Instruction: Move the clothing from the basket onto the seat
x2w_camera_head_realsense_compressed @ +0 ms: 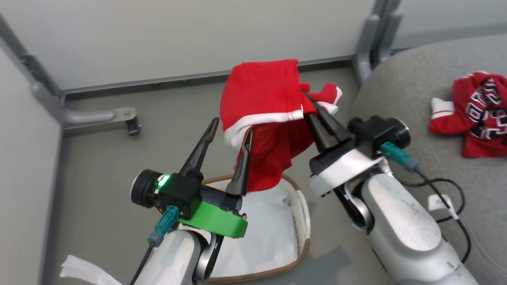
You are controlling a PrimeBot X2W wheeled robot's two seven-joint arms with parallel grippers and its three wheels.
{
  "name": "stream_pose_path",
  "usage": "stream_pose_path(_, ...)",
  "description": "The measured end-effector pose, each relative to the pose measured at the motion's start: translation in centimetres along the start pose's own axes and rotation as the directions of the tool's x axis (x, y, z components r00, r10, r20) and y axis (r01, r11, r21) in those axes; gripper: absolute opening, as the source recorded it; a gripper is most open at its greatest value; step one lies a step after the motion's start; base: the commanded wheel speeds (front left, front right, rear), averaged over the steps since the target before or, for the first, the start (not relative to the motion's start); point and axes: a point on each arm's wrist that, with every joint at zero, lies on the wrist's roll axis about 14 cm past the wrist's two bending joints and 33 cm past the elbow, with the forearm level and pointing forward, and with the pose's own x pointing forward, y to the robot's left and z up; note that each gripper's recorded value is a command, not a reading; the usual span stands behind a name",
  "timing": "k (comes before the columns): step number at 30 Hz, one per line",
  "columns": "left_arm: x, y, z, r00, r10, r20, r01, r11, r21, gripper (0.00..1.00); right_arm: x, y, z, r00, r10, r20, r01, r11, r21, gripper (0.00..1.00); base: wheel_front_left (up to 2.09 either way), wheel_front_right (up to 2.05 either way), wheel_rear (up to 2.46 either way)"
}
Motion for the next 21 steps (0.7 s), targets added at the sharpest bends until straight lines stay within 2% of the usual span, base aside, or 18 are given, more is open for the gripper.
stream_pose_path(6,1.8,-3.1,-1.8,0.993,-0.113,-0.026,0.112,0.993,-0.032,1.0,-3.1,-6.1,3.4,0.98,-0.184,0.081,0.188,0.981,-0.054,0.0,0.0,0.0,0.0)
stream_pose_path(13,3.7,-7.6,-4.4,0.965,-0.257,-0.06,0.251,0.963,-0.097,1.0,-8.3,-11.4,6.5,0.921,-0.362,0.142,0.378,0.919,-0.11,0.0,0.0,0.0,0.0)
stream_pose_path(17,4.4,-10.5,-5.6,0.935,-0.347,-0.069,0.336,0.933,-0.131,1.0,-11.7,-14.0,8.3,0.874,-0.455,0.173,0.48,0.864,-0.152,0.0,0.0,0.0,0.0)
stream_pose_path(21,5.0,-13.7,-6.9,0.891,-0.447,-0.077,0.429,0.886,-0.175,1.0,-16.0,-17.7,11.6,0.783,-0.569,0.252,0.618,0.757,-0.211,0.0,0.0,0.0,0.0)
